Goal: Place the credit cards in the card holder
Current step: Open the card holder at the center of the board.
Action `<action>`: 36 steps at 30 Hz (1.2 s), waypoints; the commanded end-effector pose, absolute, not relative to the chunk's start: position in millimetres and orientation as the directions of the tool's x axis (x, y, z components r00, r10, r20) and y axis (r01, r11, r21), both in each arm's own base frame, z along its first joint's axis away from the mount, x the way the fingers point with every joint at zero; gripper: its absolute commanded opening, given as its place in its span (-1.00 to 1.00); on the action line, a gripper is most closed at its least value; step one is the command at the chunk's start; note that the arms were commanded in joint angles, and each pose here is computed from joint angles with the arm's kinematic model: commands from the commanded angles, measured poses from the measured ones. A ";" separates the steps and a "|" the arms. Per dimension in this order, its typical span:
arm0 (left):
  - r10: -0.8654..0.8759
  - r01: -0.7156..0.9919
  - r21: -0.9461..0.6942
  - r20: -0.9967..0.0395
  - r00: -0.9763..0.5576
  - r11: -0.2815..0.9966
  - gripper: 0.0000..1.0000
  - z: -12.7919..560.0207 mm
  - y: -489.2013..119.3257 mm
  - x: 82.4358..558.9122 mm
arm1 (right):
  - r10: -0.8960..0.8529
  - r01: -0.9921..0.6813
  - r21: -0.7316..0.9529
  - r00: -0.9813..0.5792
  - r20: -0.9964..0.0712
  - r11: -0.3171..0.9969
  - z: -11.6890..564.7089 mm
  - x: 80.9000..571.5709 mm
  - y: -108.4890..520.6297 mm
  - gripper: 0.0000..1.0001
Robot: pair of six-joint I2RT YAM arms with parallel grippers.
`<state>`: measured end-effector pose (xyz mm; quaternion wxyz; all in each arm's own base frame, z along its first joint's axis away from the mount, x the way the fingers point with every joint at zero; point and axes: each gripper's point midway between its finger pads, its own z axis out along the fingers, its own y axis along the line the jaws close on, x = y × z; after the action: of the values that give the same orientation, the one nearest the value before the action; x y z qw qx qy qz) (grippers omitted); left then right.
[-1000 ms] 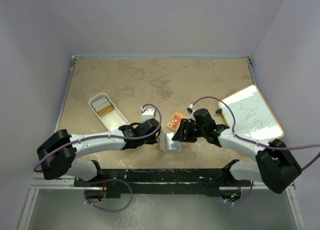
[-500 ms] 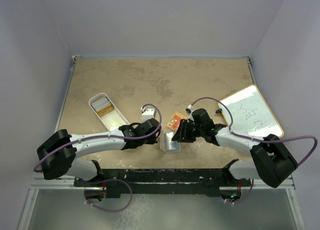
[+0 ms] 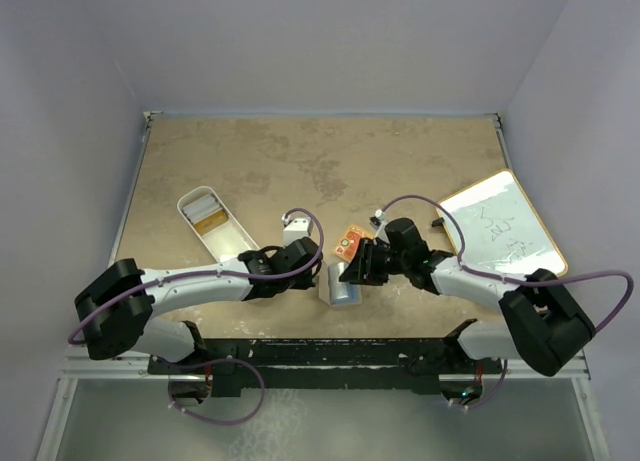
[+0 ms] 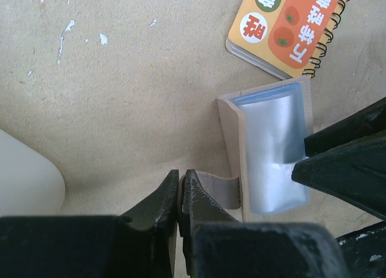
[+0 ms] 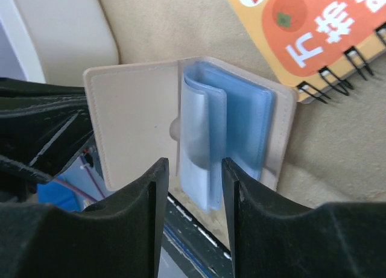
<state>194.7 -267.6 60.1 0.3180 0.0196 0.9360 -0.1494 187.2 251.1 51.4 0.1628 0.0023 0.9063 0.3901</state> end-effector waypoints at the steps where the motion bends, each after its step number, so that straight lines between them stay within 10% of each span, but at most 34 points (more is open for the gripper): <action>1: -0.078 0.127 -0.284 -0.613 -0.786 0.950 -1.00 62.0 -271.5 197.6 | 0.134 -0.156 0.791 -0.948 -0.288 0.592 69.6 185.2 268.8 -0.15; 36: -0.156 0.006 -0.288 -0.535 -0.830 0.957 -1.00 41.6 -263.4 207.8 | 0.128 -0.148 0.901 -0.968 -0.217 0.407 75.4 184.0 301.8 -0.16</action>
<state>200.2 -243.7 33.5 0.2867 -0.0392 0.9511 -0.1081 179.9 295.4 61.5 0.1080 0.0166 0.8433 0.5263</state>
